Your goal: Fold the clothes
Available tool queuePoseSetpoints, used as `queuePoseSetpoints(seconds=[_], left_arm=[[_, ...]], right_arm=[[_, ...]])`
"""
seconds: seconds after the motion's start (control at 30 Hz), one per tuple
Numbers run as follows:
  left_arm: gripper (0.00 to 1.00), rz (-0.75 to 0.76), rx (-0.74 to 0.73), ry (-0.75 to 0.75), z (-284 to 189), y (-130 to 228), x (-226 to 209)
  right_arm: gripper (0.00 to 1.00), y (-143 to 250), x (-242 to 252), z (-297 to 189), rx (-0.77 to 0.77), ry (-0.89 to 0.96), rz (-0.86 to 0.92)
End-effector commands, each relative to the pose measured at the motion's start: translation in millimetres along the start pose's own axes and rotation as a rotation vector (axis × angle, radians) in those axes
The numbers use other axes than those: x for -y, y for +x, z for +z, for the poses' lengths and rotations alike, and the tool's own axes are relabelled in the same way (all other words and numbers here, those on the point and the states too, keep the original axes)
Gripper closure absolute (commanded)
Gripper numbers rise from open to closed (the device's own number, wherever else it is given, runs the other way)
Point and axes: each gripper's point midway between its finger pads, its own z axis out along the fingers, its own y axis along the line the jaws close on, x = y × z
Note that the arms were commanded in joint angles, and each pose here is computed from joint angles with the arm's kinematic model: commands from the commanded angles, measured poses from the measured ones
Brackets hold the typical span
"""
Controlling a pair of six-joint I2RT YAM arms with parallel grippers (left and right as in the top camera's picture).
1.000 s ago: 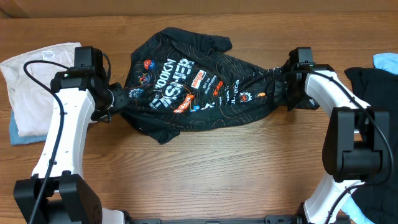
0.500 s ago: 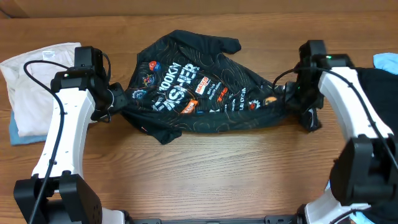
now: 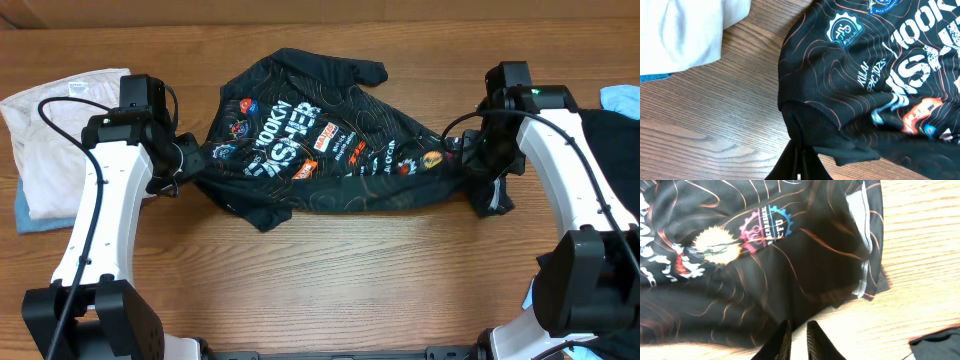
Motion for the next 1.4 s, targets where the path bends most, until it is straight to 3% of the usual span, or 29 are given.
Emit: queuePoseSetpoints(seconds=[0.0, 0.23, 0.3, 0.37, 1.23, 1.27, 1.37], left_arm=[[0.96, 0.031, 0.010, -0.005, -1.0, -1.7, 1.4], [0.96, 0.031, 0.010, -0.005, -1.0, -1.7, 1.4], [0.96, 0.031, 0.010, -0.006, -1.0, -1.6, 1.3], [0.96, 0.031, 0.010, -0.006, -1.0, -1.6, 1.3], [0.96, 0.031, 0.011, -0.005, -1.0, -1.8, 1.4], [0.96, 0.031, 0.011, -0.005, -1.0, -1.9, 1.4], [0.96, 0.031, 0.011, -0.005, -1.0, -1.8, 1.4]], right_arm=[[0.85, -5.5, 2.1, -5.1, 0.025, 0.009, 0.006], [0.85, -4.5, 2.4, -5.1, 0.021, 0.010, 0.006], [0.75, -1.4, 3.0, -4.5, 0.009, 0.013, 0.006], [0.73, 3.1, 4.2, -1.8, -0.008, 0.017, 0.006], [0.73, 38.0, -4.4, 93.1, -0.039, -0.052, 0.011], [0.75, 37.5, -4.5, 93.6, -0.036, -0.053, 0.011], [0.96, 34.4, -5.1, 93.6, -0.023, -0.055, 0.011]])
